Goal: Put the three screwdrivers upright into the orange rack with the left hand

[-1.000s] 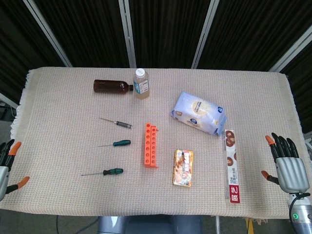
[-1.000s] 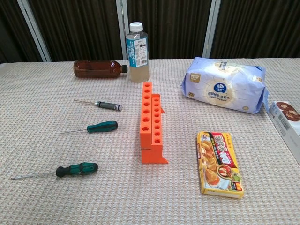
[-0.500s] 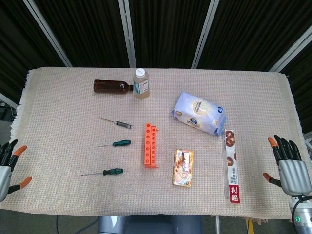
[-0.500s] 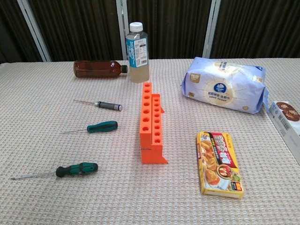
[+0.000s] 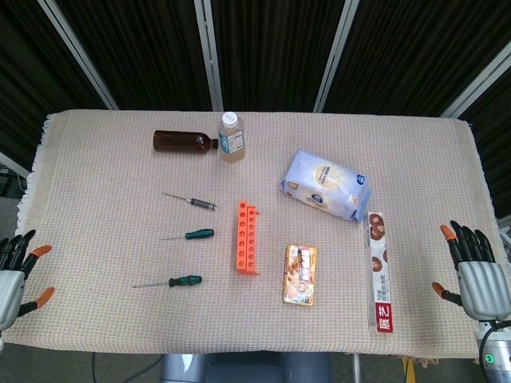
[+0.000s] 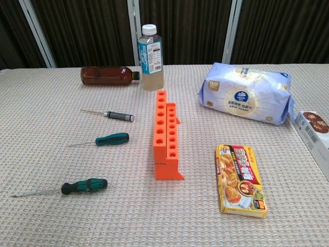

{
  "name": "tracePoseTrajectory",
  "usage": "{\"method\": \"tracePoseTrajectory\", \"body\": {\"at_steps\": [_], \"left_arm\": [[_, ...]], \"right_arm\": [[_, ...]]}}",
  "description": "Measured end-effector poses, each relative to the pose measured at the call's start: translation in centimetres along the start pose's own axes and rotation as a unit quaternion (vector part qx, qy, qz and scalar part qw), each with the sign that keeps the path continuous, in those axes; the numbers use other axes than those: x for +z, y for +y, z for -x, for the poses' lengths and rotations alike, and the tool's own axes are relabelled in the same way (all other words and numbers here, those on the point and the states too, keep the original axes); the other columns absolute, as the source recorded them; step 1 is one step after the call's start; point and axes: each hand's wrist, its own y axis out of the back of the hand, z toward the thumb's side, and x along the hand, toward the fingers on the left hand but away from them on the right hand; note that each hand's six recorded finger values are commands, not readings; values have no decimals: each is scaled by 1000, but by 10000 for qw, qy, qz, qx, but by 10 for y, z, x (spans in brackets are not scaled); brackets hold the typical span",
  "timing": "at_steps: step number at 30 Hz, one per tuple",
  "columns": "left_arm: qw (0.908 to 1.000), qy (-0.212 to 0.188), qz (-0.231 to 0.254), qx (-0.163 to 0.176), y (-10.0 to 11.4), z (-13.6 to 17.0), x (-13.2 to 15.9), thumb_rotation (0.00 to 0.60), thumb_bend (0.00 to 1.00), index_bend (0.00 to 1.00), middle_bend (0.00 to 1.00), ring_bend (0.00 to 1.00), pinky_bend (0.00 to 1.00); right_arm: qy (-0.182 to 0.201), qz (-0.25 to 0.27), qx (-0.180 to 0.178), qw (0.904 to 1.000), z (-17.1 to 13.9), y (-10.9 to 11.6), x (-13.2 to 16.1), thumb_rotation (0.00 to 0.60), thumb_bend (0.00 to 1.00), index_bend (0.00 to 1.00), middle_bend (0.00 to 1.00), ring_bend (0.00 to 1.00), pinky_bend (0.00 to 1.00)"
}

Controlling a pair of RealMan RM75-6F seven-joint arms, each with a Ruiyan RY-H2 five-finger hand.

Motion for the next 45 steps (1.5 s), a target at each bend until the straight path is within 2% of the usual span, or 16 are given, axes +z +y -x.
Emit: {"method": "tracePoseTrajectory", "body": {"at_steps": [9,15,21,25,31,37,45], "left_arm": [[10000,55,34,-32,-4,6,1,600,207,288,2,0,0],[9996,-231,-137,-64,-3,0,16,600,291,346,10,0,0],[9945,-908,-459,-249,-1,-17,61,600,298,361,27,0,0],[9861,-1519,-607,-284,2,-32,104,600,296,392,28,0,0],[9719,-2105,-964,-434,-4,-41,153,600,286,409,16,0,0],[9575,-2418,-1361,-791,-24,-51,195,600,285,339,0,0,0],[9452,-2577,-1425,-1411,-64,-60,245,600,285,292,0,0,0]], "right_arm": [[61,22,51,10000,-3,-4,-2,600,0,0,0,0,0],[112,45,42,9999,-6,-5,-5,600,0,0,0,0,0],[173,96,19,9998,-12,-5,-7,600,0,0,0,0,0],[173,111,0,9998,-16,-5,-9,600,0,0,0,0,0],[168,106,-16,9998,-21,-4,-9,600,0,0,0,0,0],[151,114,1,9998,-22,-5,-9,600,0,0,0,0,0],[55,97,17,9999,-25,-5,-13,600,0,0,0,0,0]]}}
